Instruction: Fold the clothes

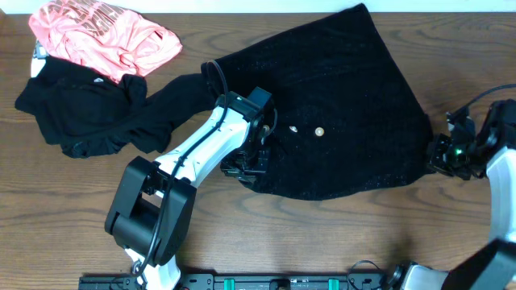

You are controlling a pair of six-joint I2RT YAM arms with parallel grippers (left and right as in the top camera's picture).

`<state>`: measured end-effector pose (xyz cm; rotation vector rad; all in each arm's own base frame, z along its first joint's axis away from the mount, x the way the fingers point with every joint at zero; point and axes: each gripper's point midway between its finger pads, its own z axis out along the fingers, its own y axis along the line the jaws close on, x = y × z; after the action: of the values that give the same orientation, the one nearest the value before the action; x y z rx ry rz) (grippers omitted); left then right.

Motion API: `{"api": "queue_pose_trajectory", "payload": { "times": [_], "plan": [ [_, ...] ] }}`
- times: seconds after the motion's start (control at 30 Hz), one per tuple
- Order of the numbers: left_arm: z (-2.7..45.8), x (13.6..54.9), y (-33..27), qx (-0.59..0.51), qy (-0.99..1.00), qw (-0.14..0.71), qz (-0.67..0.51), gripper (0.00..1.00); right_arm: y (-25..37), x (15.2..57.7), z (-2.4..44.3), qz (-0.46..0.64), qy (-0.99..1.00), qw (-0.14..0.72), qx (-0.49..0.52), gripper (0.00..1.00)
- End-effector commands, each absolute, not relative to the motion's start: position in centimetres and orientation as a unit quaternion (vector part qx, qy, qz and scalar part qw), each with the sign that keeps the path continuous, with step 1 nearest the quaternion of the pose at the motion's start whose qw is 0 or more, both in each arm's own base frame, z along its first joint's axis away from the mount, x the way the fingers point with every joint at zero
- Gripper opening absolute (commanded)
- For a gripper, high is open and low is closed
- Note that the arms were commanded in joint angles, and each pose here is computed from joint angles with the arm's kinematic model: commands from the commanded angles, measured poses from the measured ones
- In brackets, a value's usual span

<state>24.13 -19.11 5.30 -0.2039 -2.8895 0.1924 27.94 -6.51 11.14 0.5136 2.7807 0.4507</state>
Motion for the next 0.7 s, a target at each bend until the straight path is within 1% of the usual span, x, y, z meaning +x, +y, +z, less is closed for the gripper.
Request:
{"api": "queue_pose_trajectory", "payload": {
  "times": [0.0, 0.2, 0.23, 0.33, 0.47, 0.67],
  "plan": [
    [7.5, 24.7, -18.1, -0.061, -0.995, 0.071, 0.047, 0.06, -7.9, 27.6, 13.2, 0.122, 0.956, 0.166, 0.207, 0.08],
    [13.1, 26.0, -16.5, -0.051, -0.997, -0.046, 0.042, 0.06, -7.6, 26.9, 15.2, 0.113, 0.951, 0.195, 0.211, 0.06],
    [14.0, 26.1, -16.2, -0.051, -0.996, -0.064, 0.041, 0.06, -7.6, 26.8, 15.4, 0.112, 0.951, 0.197, 0.210, 0.02],
    [16.4, 26.1, -15.5, -0.047, -0.992, -0.109, 0.046, 0.06, -7.2, 26.3, 16.0, 0.117, 0.949, 0.202, 0.212, 0.01],
    [18.0, 25.7, -15.2, -0.047, -0.989, -0.130, 0.058, 0.06, -6.7, 25.6, 16.6, 0.120, 0.949, 0.204, 0.210, 0.01],
    [17.9, 24.3, -14.2, -0.047, -0.992, -0.108, 0.040, 0.06, -6.0, 24.3, 18.2, 0.116, 0.946, 0.221, 0.207, 0.01]
  ]
}}
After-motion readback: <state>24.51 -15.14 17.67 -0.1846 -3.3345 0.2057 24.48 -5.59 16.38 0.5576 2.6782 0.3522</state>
